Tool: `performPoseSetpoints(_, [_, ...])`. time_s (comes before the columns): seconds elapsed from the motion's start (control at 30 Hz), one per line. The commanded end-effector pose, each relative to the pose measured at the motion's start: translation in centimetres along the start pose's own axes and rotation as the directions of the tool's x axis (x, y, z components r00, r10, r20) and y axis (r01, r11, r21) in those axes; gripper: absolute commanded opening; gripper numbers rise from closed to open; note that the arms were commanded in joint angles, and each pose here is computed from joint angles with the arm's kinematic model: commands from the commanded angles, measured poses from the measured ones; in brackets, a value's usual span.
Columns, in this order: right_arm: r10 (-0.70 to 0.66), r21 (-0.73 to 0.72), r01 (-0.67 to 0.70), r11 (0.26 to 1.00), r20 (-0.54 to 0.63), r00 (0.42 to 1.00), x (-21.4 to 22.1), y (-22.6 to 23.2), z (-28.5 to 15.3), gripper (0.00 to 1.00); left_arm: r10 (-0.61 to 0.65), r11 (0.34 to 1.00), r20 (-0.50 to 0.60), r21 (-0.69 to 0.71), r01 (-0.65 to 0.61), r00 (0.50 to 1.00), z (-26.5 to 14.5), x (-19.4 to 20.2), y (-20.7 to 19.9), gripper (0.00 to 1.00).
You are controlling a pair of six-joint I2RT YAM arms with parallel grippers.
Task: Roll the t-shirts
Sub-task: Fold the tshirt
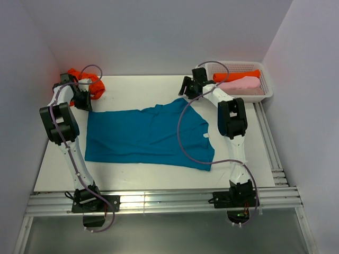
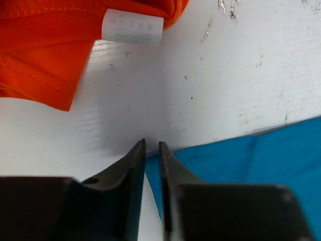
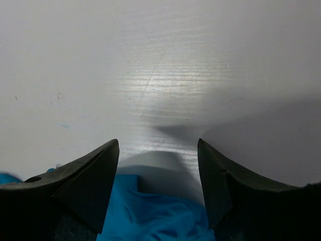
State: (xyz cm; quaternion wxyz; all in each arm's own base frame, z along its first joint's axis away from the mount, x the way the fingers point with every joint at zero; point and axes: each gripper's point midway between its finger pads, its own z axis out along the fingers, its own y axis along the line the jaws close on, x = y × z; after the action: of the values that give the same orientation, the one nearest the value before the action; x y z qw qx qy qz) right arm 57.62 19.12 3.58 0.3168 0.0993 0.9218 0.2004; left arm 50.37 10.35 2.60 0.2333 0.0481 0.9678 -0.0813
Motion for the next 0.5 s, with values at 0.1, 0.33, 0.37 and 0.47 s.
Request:
performPoseSetpoints(0.1, [-0.01,-0.048,0.013,0.999,0.056,0.998,-1.4,2.0,-2.9,0.72,0.015,0.998,-0.008,0.062,-0.015,1.0,0.8,-0.2,-1.9,0.11])
performPoseSetpoints(0.33, [-0.009,-0.084,0.015,0.996,0.073,0.997,-1.7,3.1,-4.5,0.71,0.025,0.998,-0.004,0.063,-0.025,1.0,0.5,-0.5,-2.0,0.0])
performPoseSetpoints(0.37, [-0.01,-0.091,0.017,0.996,0.077,0.997,-1.7,3.2,-4.6,0.71,0.029,0.997,-0.001,0.068,-0.029,1.0,0.6,-0.5,-2.2,0.0])
performPoseSetpoints(0.47, [-0.008,-0.113,0.018,0.993,0.086,0.996,-1.8,3.5,-5.0,0.7,0.034,0.997,0.003,0.071,-0.034,0.999,0.5,-0.6,-2.3,0.0])
